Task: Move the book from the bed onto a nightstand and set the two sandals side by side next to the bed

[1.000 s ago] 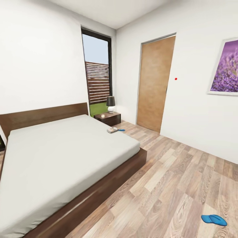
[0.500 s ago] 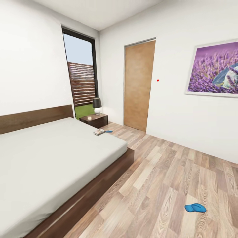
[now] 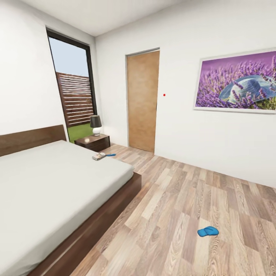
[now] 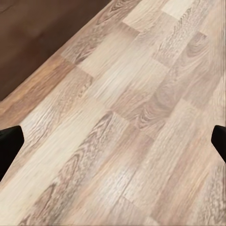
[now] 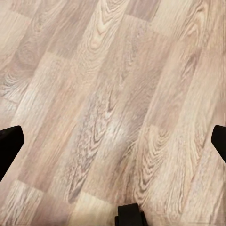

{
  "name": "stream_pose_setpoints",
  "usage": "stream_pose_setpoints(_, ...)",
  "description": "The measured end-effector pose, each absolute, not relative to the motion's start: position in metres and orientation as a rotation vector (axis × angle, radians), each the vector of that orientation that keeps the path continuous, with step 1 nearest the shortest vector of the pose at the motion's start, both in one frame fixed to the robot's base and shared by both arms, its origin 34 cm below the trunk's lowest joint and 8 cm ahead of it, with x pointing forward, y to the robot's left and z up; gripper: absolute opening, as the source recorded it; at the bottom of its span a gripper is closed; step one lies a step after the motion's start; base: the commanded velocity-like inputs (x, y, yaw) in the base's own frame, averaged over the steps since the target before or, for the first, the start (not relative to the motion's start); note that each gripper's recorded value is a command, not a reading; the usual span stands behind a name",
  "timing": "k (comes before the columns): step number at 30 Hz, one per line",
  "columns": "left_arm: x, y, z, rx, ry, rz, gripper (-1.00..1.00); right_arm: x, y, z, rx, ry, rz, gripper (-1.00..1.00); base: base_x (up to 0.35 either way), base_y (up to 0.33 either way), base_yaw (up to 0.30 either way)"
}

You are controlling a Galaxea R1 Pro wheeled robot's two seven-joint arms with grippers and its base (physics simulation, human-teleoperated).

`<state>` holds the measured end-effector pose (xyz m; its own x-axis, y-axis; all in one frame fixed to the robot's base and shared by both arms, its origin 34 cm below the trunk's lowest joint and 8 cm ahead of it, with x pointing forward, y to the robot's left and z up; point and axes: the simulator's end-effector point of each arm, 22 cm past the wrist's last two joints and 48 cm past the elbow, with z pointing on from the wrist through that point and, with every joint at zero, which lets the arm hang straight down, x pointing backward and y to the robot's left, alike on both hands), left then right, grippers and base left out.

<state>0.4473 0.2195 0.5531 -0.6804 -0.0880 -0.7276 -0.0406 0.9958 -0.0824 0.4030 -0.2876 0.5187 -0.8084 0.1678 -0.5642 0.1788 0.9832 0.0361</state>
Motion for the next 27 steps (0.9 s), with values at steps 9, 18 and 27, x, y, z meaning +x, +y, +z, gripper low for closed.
stream_pose_setpoints(9, 0.4491, 0.2195, 0.5553, -0.088, 2.312, -0.076, 1.0, 0.4053, -0.2889, 0.5207, 0.245, 2.521, -0.025, 1.0, 0.0, 0.0, -0.282)
stream_pose_setpoints(18, 0.4512, 0.2195, 0.5577, -0.088, 2.304, -0.076, 1.0, 0.4073, -0.2892, 0.5226, 0.245, 2.514, -0.025, 1.0, 0.0, 0.0, -0.282)
stream_pose_setpoints(27, 0.4534, 0.221, 0.5601, -0.089, 2.296, -0.073, 1.0, 0.4094, -0.2899, 0.5245, 0.247, 2.507, -0.026, 1.0, 0.0, 0.0, -0.282)
